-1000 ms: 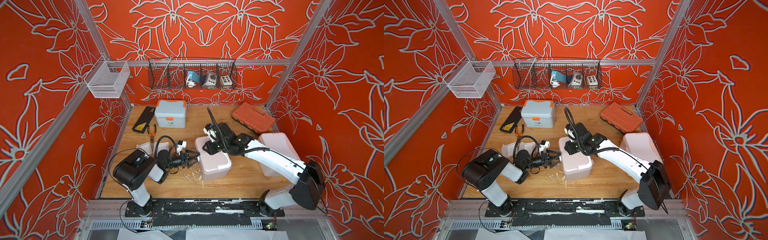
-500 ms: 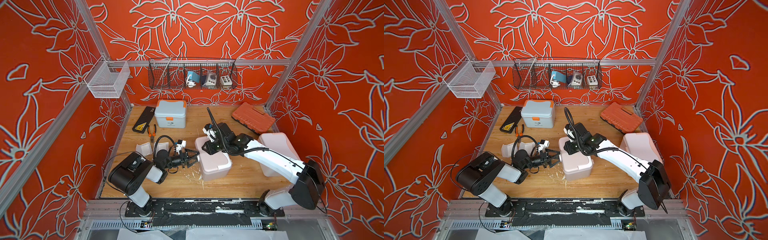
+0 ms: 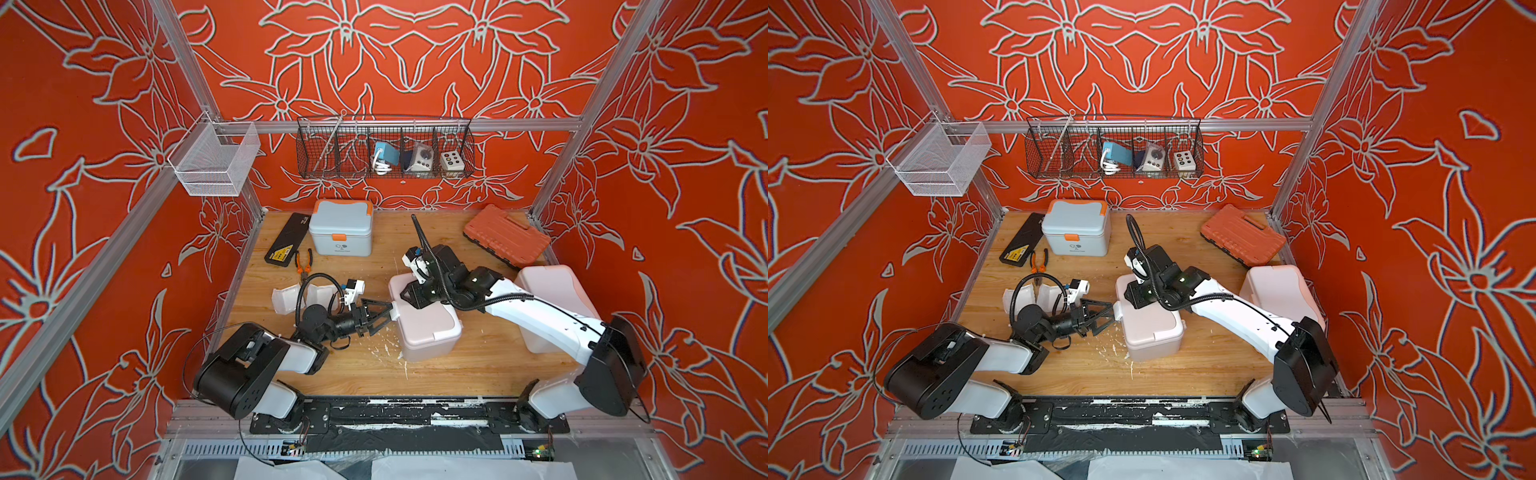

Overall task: Open first aid kits and take out gauze
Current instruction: Open the fastener of the first aid kit.

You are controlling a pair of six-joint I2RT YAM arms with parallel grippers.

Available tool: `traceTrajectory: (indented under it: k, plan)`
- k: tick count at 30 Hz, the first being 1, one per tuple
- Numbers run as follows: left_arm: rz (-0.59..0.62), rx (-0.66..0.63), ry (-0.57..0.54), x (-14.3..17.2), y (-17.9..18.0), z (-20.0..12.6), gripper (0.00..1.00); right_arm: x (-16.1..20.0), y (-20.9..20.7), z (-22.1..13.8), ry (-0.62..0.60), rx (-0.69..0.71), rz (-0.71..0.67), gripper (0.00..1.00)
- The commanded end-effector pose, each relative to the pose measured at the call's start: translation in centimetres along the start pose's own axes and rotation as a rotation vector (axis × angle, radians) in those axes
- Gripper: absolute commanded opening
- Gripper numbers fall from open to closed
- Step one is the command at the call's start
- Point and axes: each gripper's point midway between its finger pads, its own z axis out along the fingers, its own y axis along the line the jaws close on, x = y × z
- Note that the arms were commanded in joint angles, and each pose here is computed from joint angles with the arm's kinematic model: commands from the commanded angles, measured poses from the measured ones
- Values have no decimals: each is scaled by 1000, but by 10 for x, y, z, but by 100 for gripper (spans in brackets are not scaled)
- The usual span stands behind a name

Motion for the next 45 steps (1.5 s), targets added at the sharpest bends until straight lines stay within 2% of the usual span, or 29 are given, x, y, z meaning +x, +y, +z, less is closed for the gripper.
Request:
traceTrajectory:
  k: [1,8,13,15,21,25,29,36,45]
  plan:
    - [244,129,-1,0,-54,-3,86,117,-47,21,428,175,99,33]
    - [245,-172,-73,-19,-12,-9,88,114,-47,19,423,180,96,33]
    - [260,-345,-99,-30,5,-15,87,111,-47,15,417,187,94,33]
    - [299,-395,-107,-33,1,-18,87,111,-47,13,413,190,93,33]
    - [387,-563,-76,-32,7,-12,88,111,-47,14,410,188,95,33]
    - [418,-680,-21,-26,26,-2,88,112,-47,16,413,186,97,33]
    - [410,-735,10,-20,42,-3,88,114,-48,16,415,186,97,33]
    - [392,-784,-62,-17,52,-27,85,116,-51,17,417,189,101,33]
    - [319,-836,-97,-15,81,-47,81,117,-52,19,418,183,106,33]
